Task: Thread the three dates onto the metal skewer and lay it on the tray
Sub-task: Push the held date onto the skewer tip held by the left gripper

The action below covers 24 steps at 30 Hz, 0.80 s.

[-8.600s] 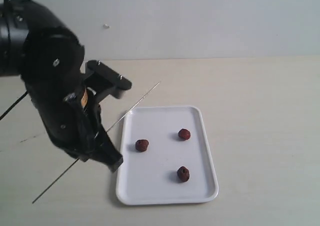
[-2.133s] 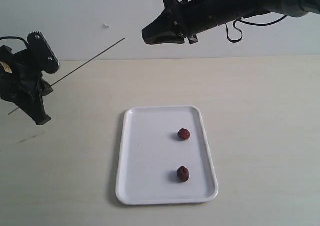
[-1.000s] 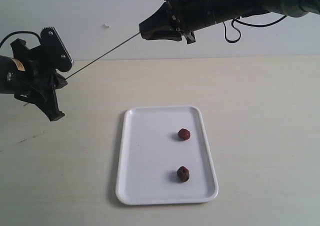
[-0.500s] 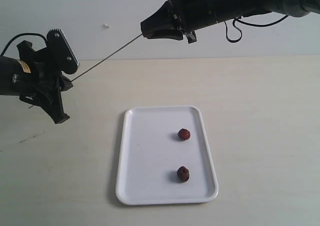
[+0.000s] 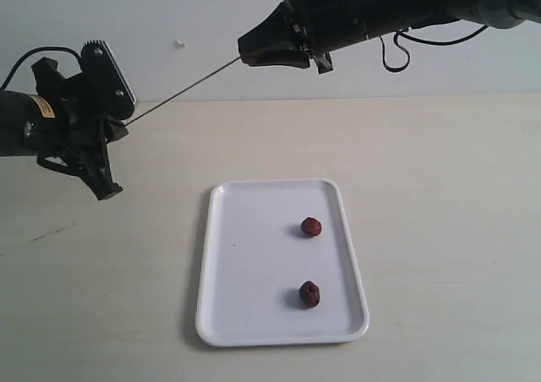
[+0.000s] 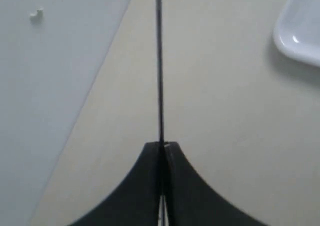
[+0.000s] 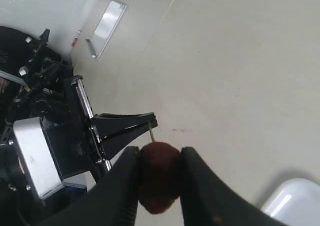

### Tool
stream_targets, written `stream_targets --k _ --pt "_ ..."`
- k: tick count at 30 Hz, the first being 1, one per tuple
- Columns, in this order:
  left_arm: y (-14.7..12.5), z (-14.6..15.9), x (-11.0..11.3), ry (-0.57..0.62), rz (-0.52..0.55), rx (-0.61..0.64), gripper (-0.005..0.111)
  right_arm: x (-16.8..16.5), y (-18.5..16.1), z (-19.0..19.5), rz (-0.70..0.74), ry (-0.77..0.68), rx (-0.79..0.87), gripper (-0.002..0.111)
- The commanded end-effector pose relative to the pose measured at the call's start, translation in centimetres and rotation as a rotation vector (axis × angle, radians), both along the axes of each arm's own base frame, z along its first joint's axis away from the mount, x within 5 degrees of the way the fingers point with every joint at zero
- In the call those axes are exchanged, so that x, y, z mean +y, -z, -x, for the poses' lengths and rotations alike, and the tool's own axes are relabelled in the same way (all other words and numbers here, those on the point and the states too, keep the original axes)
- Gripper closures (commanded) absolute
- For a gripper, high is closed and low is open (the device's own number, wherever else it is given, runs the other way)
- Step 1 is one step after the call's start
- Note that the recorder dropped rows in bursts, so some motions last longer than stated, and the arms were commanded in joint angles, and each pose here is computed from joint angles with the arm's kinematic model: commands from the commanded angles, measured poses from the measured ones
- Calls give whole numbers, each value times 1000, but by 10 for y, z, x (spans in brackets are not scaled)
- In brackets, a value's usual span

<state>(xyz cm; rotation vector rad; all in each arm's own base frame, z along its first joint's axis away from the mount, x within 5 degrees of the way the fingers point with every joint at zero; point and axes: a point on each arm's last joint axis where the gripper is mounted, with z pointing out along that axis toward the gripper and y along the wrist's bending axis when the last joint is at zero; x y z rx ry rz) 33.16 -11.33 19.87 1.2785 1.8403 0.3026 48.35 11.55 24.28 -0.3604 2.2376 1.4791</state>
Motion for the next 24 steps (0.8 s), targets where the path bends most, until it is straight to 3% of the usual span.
stream_targets --k 1,8,16,24 --pt "-8 -3 -4 31 13 -109 107 -2 -9 0 2 5 -24 84" --pt "-13 -6 -6 52 18 -174 107 -2 -9 0 2 5 -24 84" --pt "2 -12 -9 64 21 -182 107 8 -9 3 4 -17 -26 84" --pt "5 -14 -11 -24 163 -143 107 11 -9 4 4 -25 -26 84"
